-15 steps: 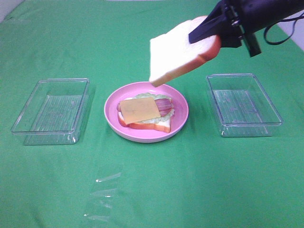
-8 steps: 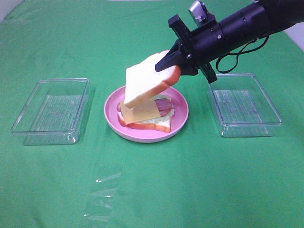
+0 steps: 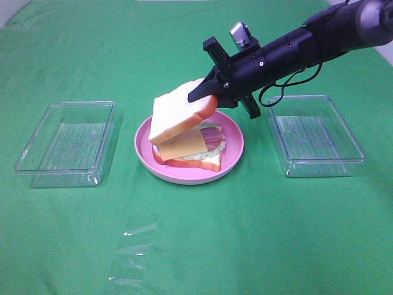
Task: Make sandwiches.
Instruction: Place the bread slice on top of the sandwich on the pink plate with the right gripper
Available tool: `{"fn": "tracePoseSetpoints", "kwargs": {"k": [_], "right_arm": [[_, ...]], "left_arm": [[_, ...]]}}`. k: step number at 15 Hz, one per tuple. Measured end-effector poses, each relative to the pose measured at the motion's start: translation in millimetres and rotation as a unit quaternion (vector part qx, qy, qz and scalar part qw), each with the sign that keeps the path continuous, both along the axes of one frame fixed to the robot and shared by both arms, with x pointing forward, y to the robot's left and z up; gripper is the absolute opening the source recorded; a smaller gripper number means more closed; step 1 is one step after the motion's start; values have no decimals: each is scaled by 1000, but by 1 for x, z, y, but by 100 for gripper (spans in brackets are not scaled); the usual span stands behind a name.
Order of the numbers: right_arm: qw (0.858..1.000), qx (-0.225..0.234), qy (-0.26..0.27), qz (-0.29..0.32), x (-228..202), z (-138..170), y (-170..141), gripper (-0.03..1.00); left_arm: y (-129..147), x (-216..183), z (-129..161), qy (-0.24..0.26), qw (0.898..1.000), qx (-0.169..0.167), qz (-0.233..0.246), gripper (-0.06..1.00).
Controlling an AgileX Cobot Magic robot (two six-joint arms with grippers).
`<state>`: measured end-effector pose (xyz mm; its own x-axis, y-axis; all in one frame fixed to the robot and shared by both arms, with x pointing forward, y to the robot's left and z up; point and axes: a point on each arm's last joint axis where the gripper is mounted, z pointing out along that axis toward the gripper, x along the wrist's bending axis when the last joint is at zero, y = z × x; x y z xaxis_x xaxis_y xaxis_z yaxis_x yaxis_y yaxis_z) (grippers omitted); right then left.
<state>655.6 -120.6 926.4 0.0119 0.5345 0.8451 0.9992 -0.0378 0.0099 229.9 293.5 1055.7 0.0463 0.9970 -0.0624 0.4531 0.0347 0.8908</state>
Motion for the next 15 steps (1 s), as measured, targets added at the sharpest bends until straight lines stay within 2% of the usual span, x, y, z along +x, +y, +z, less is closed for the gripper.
{"fn": "tracePoseSetpoints", "kwargs": {"k": [3, 11, 13, 15], "right_arm": [[1000, -3, 16, 5, -2, -12, 4, 23], [1000, -19, 14, 9, -2, -16, 3, 25], [999, -25, 18, 10, -2, -17, 2, 40], [999, -36, 18, 15, -3, -18, 1, 62]], "left_arm": [[0, 0, 0, 0, 1000, 0, 0, 97], [0, 0, 0, 0, 1000, 0, 0, 97], [0, 0, 0, 0, 1000, 0, 0, 97], [0, 0, 0, 0, 1000, 0, 0, 97]]}}
